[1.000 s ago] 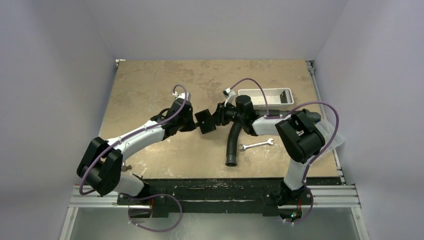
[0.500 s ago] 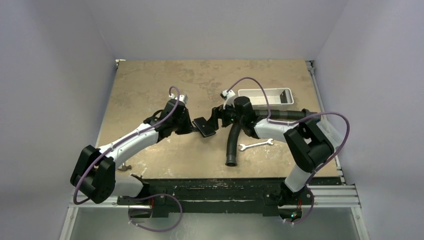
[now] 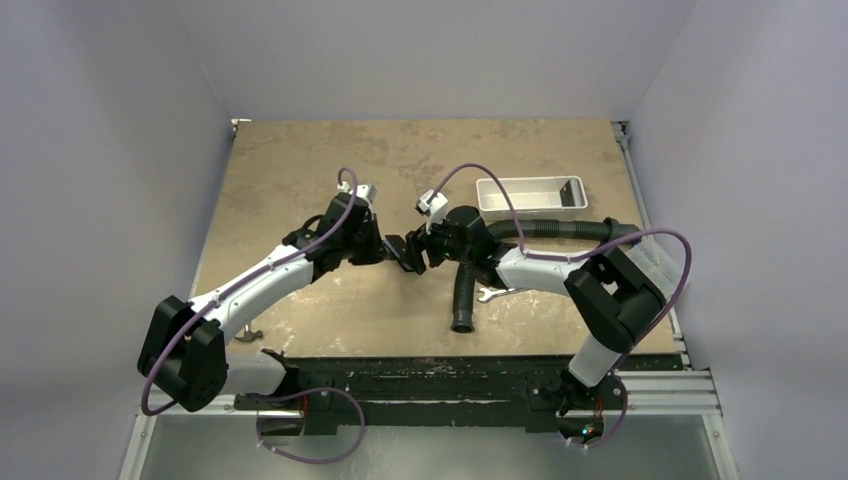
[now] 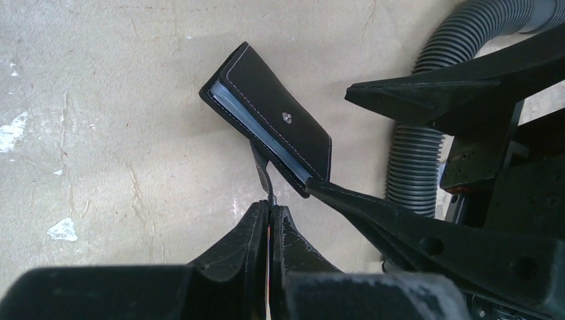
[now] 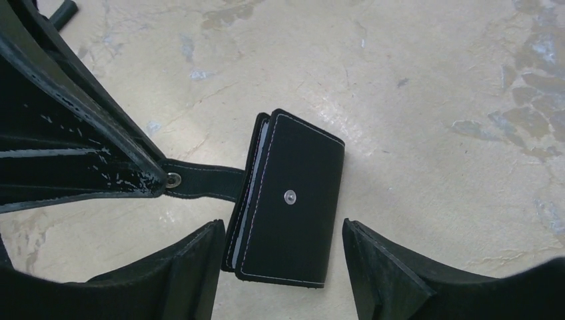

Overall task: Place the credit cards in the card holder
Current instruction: Open the card holder at the center of the board.

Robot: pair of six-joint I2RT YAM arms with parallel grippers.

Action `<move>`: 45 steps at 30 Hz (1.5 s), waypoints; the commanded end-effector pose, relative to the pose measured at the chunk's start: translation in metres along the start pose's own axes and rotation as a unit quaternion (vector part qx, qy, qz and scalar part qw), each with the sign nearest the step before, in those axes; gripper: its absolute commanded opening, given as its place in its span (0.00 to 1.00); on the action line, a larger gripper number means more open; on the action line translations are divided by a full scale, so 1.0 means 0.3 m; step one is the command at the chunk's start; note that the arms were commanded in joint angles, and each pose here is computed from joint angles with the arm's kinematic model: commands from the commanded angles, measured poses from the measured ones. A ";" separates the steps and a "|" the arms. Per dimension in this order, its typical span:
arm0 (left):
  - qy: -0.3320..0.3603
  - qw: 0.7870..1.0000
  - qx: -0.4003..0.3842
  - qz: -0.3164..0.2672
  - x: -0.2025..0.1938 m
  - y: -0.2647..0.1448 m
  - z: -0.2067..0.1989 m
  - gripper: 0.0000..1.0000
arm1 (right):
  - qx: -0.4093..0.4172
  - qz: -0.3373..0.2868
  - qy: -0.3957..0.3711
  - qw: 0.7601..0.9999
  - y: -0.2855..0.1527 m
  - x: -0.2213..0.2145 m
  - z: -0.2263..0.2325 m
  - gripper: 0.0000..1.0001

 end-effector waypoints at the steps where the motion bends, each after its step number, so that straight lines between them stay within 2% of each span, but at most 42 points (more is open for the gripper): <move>1: 0.015 0.999 -0.008 -0.034 0.073 -0.045 -0.019 0.00 | 0.013 -0.037 -0.002 0.999 -0.001 0.064 0.027 0.70; 4: 0.017 0.999 -0.008 -0.033 0.071 -0.048 -0.018 0.00 | 0.017 -0.022 0.000 1.000 0.019 0.051 0.027 0.63; 8: 0.018 0.999 -0.010 -0.037 0.076 -0.054 -0.021 0.00 | 0.015 -0.015 -0.006 1.000 0.032 0.042 0.021 0.68; 11: 0.018 0.999 -0.011 -0.040 0.084 -0.057 -0.024 0.00 | 0.010 -0.008 -0.005 1.000 0.045 0.035 0.013 0.67; 19: 0.021 0.999 -0.008 -0.035 0.072 -0.051 -0.016 0.00 | 0.010 -0.010 0.005 1.000 0.040 0.037 0.017 0.52; 22: 0.022 0.999 0.003 -0.036 0.068 -0.046 -0.002 0.00 | 0.015 -0.014 0.008 1.000 0.035 0.038 0.023 0.44; 26: 0.024 0.999 0.017 -0.029 0.049 -0.041 0.017 0.00 | 0.014 -0.015 0.014 1.000 0.036 0.038 0.020 0.28; 29: 0.029 0.999 0.030 -0.019 0.028 -0.037 0.037 0.00 | 0.012 -0.016 0.016 1.000 0.034 0.038 0.019 0.25; 31: 0.032 0.999 0.038 -0.011 0.010 -0.036 0.051 0.00 | 0.013 -0.018 0.018 1.000 0.032 0.041 0.018 0.26; 34: 0.033 0.999 0.039 -0.005 -0.013 -0.036 0.060 0.00 | 0.014 -0.019 0.025 0.999 0.030 0.044 0.014 0.36; 36: 0.035 0.999 0.034 0.000 -0.026 -0.035 0.060 0.00 | 0.013 -0.021 0.028 0.999 0.029 0.046 0.010 0.39; 39: 0.038 0.999 0.029 0.009 -0.045 -0.032 0.060 0.00 | 0.014 -0.018 0.030 0.999 0.032 0.044 0.007 0.43; 45: 0.040 0.999 0.023 0.016 -0.063 -0.030 0.060 0.00 | 0.017 -0.013 0.031 0.999 0.039 0.037 0.008 0.44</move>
Point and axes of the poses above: each gripper's point midway between its finger pads, its own y axis out along the fingers, its own z axis along the line the jaws close on, x = y × z, the point moved 3 cm from there along -y, back along the fingers, and after that the axes turned 9 degrees about y, right-handed, at the moved point
